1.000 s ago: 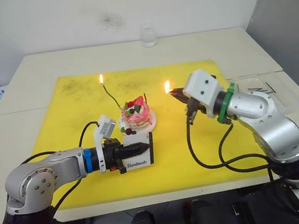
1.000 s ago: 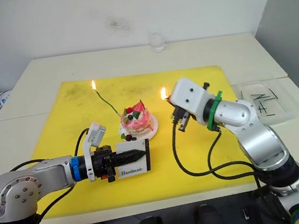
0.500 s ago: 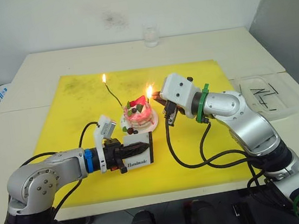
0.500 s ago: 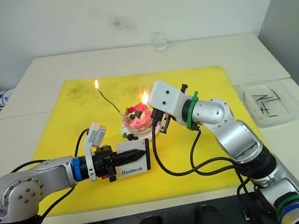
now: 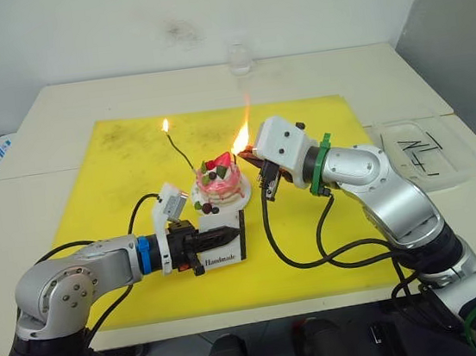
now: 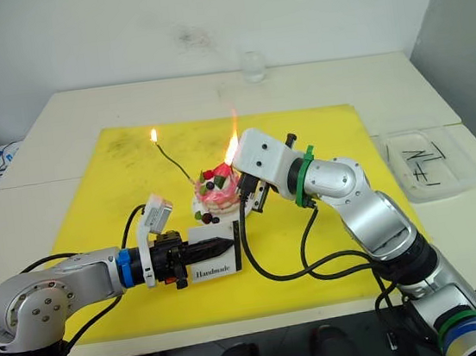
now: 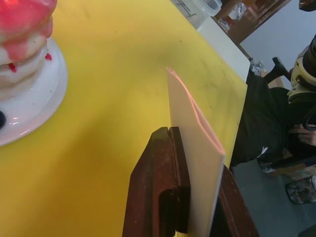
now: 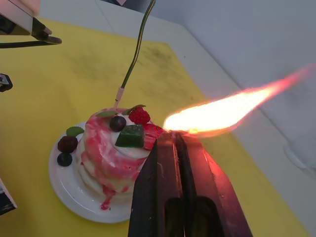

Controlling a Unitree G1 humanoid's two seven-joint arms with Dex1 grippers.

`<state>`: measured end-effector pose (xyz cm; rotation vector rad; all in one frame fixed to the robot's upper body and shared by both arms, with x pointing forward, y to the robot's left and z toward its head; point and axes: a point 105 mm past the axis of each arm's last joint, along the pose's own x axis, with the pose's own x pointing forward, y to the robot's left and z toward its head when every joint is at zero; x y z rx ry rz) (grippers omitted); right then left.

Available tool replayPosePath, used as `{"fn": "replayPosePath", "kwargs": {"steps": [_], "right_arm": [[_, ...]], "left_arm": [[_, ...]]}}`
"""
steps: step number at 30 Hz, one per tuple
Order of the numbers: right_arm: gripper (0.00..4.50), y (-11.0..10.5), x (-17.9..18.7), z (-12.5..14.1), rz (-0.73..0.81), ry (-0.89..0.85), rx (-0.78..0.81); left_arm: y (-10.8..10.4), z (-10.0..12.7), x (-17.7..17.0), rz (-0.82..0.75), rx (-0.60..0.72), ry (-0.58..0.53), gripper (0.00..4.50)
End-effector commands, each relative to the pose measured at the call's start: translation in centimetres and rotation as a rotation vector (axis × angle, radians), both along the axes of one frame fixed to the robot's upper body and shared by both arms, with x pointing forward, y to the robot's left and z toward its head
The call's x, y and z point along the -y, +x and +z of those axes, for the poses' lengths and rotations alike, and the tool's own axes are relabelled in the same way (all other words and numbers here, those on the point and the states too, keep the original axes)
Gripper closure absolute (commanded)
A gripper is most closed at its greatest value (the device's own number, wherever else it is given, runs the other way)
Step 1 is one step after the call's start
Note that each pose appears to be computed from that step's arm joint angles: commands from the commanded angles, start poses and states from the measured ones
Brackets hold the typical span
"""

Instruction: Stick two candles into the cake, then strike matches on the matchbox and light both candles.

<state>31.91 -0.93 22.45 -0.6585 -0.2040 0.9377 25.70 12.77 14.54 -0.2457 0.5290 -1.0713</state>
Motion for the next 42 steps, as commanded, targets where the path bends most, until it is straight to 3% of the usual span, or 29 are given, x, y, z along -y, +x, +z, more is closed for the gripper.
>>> {"fn": "replayPosePath", "kwargs": {"steps": [1, 13, 19, 24, 31, 37, 42], "right_arm": [[4.49, -0.3, 0.0, 1.4, 0.011, 0.018, 0.056], [4.49, -0.5, 0.7, 1.1, 0.003, 0.021, 0.033], [4.49, -0.3, 3.3, 1.8, -0.054, 0.014, 0.034], [4.49, 0.3, 7.7, 2.6, -0.181, -0.007, 0.044], [4.49, 2.4, 19.0, 3.9, -0.559, -0.086, 0.076], [4.49, 2.8, 25.7, 1.2, -0.768, -0.115, -0.012], [4.49, 3.0, 28.4, -1.2, -0.832, -0.178, -0.056]], "left_arm": [[0.1, 0.8, 0.3, -0.015, 0.039, -0.019, 4.50], [0.2, 0.7, 0.5, -0.020, 0.040, -0.026, 4.50], [0.2, 0.8, 0.7, -0.022, 0.038, -0.038, 4.50], [0.2, 0.8, 1.0, -0.026, 0.037, -0.051, 4.50], [-0.2, 0.7, 1.8, -0.030, 0.028, -0.083, 4.50], [-0.4, 0.4, 2.1, -0.017, 0.019, -0.097, 4.50], [-0.5, 0.2, 2.3, -0.003, 0.017, -0.109, 4.50]]}}
